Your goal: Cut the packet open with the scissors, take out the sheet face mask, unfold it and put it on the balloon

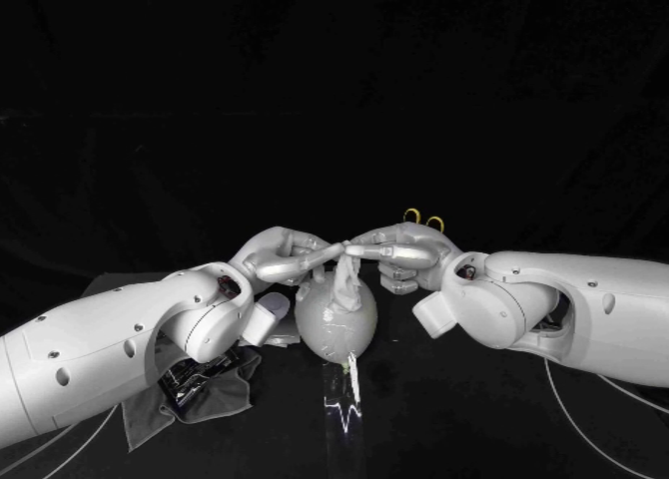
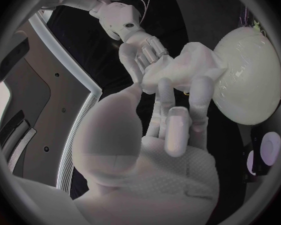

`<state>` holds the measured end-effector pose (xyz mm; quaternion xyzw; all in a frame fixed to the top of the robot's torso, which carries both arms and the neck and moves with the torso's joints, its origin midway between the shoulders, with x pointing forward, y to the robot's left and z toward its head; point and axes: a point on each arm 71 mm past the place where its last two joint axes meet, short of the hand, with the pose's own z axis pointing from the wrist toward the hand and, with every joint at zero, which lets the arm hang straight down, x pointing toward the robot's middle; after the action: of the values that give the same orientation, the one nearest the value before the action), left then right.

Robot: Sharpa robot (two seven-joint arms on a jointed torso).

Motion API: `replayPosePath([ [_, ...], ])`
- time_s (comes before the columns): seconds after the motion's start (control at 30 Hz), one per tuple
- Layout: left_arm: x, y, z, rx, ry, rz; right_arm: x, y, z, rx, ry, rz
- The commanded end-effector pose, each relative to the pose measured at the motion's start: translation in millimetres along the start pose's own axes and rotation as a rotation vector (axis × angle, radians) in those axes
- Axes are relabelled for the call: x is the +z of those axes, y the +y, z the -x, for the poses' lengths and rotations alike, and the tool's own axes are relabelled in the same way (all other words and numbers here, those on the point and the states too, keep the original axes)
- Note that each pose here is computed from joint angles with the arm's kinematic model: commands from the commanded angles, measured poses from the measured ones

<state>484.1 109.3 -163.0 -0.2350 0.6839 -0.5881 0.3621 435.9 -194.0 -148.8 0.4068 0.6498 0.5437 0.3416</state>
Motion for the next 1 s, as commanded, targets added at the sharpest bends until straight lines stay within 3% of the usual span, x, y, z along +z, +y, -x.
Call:
replayPosePath([
  [0.03,1.2,-1.7,-1.7,-0.037,0.005,0.000,0.5,1.6,-2.9,0.001,0.021,0.015],
  [1.0,3.0,-3.5,-6.0,-0.204,0.048,-0.017,4.8,0.9,-2.4,-0.015,0.023,0.012],
])
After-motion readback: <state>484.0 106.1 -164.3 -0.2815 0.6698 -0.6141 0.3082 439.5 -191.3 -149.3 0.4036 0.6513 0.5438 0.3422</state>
